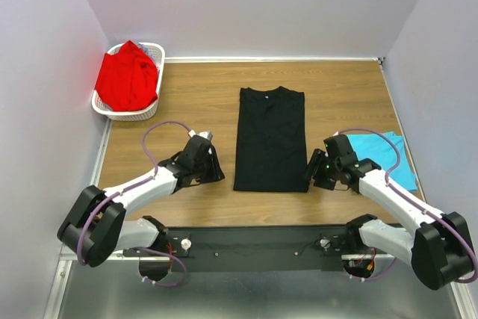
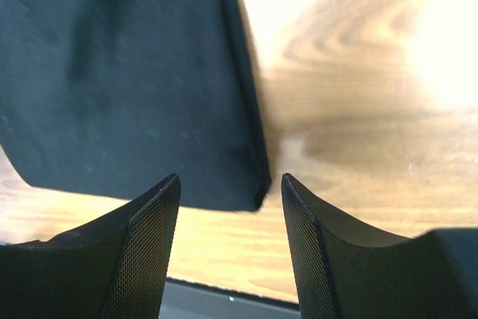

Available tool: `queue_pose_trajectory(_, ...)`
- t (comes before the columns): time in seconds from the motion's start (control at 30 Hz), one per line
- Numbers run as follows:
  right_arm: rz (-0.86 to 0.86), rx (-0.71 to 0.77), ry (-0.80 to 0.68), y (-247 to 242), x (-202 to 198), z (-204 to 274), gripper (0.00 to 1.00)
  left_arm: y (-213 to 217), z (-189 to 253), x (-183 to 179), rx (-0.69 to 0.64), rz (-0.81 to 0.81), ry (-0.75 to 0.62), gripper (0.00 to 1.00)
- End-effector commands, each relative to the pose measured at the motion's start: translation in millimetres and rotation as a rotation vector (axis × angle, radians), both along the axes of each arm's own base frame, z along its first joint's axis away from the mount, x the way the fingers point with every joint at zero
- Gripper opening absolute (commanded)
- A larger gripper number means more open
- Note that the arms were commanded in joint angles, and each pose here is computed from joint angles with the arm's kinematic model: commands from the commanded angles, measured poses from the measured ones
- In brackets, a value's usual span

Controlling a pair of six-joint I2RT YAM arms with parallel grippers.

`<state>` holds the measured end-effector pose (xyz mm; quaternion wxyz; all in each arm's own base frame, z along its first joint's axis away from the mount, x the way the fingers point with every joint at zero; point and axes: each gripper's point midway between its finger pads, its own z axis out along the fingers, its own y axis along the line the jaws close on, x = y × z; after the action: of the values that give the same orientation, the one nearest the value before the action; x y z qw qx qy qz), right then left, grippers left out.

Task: Fold and stack the t-shirts
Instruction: Fold the tshirt

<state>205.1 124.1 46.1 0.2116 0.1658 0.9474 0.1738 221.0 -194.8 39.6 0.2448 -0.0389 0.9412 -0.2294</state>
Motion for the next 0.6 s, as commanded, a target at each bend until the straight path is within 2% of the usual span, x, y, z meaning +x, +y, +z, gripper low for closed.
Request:
queue_pose_trajectory(0.0, -0.03, 0.061, 0.1, 4, -25, -13, 0.63, -17, 2, -22, -0.092, -0.04, 0.019, 0.41)
queue_pose_trajectory(0.23, -0.053, 0.06, 0.129, 1, -34, -22, 0.63, -43, 1, -40, -0.146, -0.142, 0.019, 0.45)
queue_pose_trajectory(0.43, -0.068, 0.044, 0.142, -2, -34, -27, 0.63, -53, 6, -41, -0.191, -0.165, -0.008, 0.45)
queue_pose_trajectory(0.57, -0.064, 0.042, 0.143, -1, -34, -28, 0.59, -52, -3, -42, -0.168, -0.16, 0.011, 0.45)
